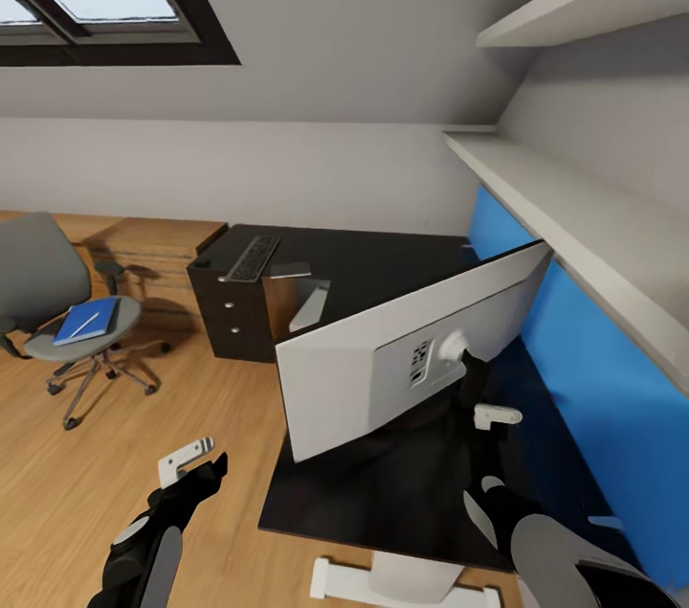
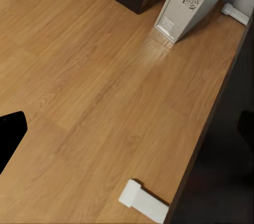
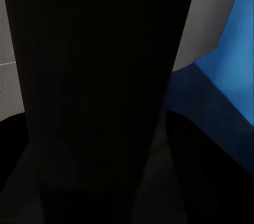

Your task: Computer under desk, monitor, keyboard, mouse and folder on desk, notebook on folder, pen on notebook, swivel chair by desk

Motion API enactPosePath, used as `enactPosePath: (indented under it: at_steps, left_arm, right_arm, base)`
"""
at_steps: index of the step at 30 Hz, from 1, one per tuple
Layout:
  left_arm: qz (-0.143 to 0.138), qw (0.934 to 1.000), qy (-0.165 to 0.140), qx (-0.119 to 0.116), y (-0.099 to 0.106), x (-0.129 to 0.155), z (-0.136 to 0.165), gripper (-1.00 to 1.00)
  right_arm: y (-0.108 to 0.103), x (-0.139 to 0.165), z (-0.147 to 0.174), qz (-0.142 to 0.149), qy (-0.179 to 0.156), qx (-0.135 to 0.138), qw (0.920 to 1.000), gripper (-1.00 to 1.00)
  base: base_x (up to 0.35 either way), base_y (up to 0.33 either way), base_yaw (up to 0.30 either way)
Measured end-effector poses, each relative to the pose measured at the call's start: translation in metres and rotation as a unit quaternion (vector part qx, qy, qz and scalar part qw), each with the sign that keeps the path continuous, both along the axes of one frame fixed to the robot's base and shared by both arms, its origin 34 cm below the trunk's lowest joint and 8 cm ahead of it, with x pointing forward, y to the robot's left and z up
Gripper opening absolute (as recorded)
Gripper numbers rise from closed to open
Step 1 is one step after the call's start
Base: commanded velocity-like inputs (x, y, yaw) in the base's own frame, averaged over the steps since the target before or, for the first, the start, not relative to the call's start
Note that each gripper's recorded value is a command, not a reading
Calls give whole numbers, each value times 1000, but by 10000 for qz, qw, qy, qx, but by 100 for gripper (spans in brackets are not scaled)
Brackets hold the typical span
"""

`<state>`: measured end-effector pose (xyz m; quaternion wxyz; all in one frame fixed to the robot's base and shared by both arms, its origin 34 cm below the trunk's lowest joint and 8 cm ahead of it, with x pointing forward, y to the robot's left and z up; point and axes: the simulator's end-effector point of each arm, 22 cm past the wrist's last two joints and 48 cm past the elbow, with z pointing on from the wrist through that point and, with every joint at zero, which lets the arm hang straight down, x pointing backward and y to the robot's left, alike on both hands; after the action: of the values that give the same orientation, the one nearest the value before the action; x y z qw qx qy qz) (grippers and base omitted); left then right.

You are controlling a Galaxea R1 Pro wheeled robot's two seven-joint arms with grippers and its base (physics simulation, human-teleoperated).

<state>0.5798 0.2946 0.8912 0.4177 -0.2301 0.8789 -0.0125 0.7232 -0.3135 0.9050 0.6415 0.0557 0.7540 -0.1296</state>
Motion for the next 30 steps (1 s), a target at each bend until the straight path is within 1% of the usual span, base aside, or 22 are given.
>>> enactPosePath:
  at_steps: [9,13,30]
  left_arm:
    - [1,10000,1,2,0,0,0,100]
    - [-1,10000,1,0,0,0,0,100]
    - [5,10000,3,0,0,0,0,100]
  right_arm:
    - [0,0,0,-7,2,6,10000,-100]
    - [-2,0,0,-44,1,29,10000,-100]
    - [-3,0,-1,-64,-3,43,10000,-100]
  base:
    - [214,-66,0]
    - [137,-14,0]
    - [13,-1,0]
